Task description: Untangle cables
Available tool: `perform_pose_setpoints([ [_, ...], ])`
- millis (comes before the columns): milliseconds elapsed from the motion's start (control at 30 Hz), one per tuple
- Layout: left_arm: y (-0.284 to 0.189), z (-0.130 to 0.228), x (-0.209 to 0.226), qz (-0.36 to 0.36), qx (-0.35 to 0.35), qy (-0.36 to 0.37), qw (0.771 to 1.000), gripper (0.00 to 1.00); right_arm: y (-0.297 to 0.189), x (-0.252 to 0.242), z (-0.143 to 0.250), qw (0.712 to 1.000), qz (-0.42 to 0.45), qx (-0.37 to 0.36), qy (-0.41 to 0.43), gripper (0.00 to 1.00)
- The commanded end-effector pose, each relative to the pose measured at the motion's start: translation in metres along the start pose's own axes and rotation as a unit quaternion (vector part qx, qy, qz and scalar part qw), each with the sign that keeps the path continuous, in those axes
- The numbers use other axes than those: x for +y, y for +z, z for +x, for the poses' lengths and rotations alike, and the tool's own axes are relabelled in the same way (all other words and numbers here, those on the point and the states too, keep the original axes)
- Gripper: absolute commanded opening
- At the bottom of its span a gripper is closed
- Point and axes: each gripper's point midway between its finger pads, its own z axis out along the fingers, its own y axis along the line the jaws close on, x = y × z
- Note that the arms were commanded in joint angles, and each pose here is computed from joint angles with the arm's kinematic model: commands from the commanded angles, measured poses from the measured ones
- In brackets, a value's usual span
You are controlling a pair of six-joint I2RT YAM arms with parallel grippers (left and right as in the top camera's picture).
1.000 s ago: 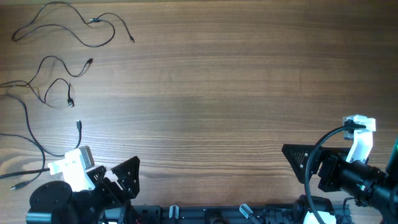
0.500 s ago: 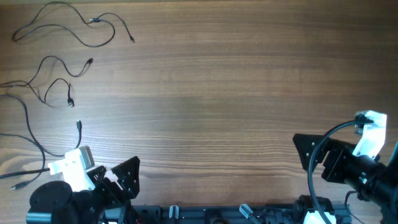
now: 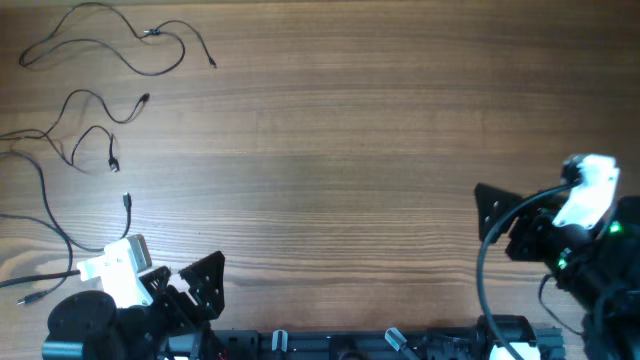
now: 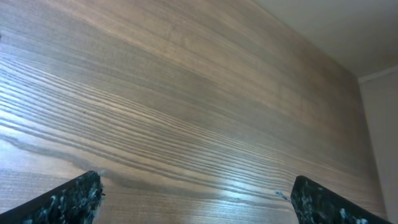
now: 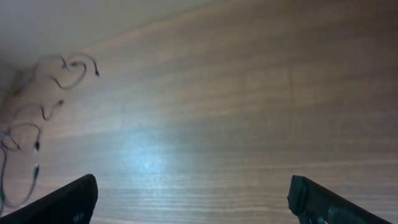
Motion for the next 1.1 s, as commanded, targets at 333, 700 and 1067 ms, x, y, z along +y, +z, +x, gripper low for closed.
perform_pose_setpoints([
  [333,0.0,-0.002,0.001,-0.005,-0.003,-0.001,1.0,1.0,0.092,-0.021,0.052,0.978,-0.086,-0.18,-0.066,1.0],
  [700,0.0,-0.002,0.001,-0.005,-0.003,-0.001,1.0,1.0,0.088,-0.013,0.051,0.929,-0.116,-0.322,-0.142,1.0],
  [1067,0.0,-0.002,0.001,-0.005,-0.003,-0.001,1.0,1.0,0.094,-0.026,0.045,0.912,-0.09,-0.376,-0.136,1.0],
])
